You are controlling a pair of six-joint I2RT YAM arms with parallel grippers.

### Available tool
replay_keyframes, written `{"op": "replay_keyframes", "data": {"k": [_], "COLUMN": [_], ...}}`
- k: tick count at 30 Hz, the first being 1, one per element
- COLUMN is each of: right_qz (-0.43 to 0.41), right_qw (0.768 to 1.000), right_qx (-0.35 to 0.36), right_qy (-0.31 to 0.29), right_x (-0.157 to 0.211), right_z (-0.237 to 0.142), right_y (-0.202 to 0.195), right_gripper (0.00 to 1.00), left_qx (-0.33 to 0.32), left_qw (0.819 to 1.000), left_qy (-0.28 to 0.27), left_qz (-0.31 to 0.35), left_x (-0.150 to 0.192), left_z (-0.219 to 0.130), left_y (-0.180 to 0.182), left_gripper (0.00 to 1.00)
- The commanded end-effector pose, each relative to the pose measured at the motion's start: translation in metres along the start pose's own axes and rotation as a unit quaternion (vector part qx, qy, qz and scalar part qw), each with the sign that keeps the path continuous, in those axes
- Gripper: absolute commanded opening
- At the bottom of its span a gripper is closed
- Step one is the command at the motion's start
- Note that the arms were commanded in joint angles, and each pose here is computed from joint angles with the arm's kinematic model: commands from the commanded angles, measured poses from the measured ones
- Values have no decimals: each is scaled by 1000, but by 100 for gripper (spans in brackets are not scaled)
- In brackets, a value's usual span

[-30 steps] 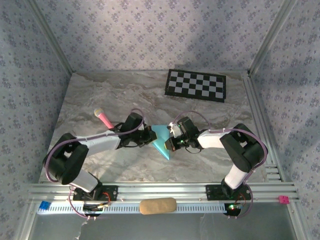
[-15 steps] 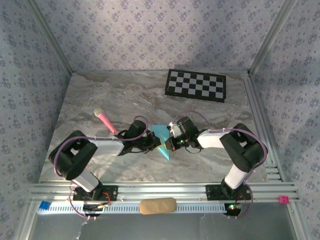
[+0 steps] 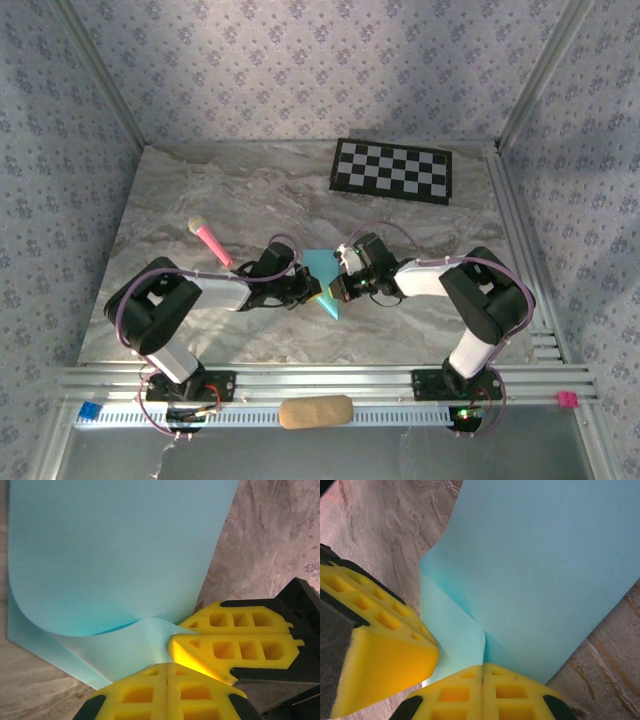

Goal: Fold a paper plane with a square sheet of paper (pick it up from the middle)
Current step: Third fold the triangle at the center of the table.

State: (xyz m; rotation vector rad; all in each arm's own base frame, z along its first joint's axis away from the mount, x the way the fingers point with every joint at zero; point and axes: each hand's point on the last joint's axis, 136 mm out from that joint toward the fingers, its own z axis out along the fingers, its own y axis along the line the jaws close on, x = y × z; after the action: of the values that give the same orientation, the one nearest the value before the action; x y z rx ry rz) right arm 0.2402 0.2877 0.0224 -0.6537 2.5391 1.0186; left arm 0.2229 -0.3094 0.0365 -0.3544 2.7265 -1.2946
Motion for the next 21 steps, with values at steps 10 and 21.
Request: {"op": "replay_keyframes", "data": {"k": [10, 21], "right_qz": [8, 7], "right_qw": [1000, 1000], "right_qx": [21, 24], "right_qy": [16, 17], "right_x": [9, 10], "right_z": [4, 4], "right_y": [-9, -10], "right_gripper": [0, 0], "left_qx": [5, -38], "left_qw": [999, 999], "left_qy": [0, 15], "left_qz": [35, 13], "left_x": [-7, -2], "left_z": [2, 10], "left_y": [-14, 12], "left_gripper": [0, 0]}}
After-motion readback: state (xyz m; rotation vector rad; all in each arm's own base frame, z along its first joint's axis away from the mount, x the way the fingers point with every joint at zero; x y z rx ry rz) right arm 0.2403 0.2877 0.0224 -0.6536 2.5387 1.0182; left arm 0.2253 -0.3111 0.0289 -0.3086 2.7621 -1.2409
